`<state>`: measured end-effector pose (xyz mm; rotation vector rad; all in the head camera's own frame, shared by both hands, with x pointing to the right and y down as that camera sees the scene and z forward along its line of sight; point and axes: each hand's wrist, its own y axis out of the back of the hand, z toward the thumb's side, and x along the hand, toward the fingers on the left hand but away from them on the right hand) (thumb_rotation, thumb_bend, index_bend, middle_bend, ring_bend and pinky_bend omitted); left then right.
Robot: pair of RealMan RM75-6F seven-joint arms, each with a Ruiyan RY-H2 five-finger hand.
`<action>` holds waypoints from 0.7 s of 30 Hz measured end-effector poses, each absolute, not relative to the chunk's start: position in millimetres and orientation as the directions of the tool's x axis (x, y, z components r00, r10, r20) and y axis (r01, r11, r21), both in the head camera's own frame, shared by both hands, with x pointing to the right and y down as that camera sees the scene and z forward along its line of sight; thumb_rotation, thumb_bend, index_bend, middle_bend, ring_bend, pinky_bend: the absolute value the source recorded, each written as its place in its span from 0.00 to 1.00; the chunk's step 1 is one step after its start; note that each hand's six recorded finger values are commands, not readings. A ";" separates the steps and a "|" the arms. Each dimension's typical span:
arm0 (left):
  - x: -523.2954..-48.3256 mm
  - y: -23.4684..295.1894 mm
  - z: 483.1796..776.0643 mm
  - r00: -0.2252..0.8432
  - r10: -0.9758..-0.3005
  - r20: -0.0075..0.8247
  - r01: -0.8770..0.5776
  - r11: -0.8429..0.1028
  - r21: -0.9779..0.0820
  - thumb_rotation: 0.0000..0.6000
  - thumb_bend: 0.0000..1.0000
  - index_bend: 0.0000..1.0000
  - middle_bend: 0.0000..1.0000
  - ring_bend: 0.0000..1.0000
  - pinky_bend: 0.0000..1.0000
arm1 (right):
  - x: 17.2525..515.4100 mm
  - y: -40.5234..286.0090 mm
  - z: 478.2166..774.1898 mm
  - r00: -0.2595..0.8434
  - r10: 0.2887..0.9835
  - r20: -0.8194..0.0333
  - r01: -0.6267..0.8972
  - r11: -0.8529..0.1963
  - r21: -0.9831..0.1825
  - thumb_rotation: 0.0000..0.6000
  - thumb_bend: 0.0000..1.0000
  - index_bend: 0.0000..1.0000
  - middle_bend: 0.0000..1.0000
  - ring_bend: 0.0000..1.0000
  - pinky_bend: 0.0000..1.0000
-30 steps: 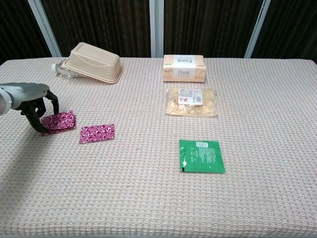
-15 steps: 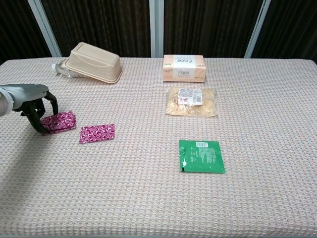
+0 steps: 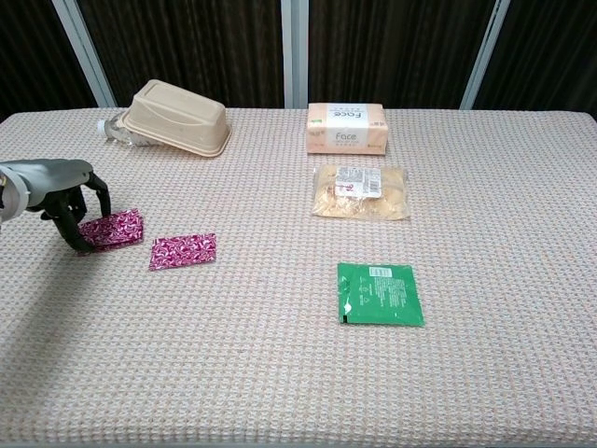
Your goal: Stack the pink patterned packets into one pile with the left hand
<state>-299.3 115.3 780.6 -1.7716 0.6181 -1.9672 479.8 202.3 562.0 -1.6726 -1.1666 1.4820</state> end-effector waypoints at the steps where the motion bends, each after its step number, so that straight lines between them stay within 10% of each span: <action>1: -299.0 115.4 780.8 -0.101 -0.580 0.808 0.017 -0.813 -0.581 1.00 0.24 0.44 0.89 0.84 0.98 | 480.1 202.3 562.1 -0.016 0.898 -0.439 0.215 -0.426 -0.879 0.78 0.06 0.11 0.07 0.00 0.00; 21: -295.4 114.3 783.1 -0.133 -0.573 0.809 0.038 -0.818 -0.574 1.00 0.24 0.43 0.89 0.84 0.98 | 483.5 203.1 562.7 -0.022 0.896 -0.444 0.216 -0.429 -0.877 0.78 0.06 0.11 0.07 0.00 0.00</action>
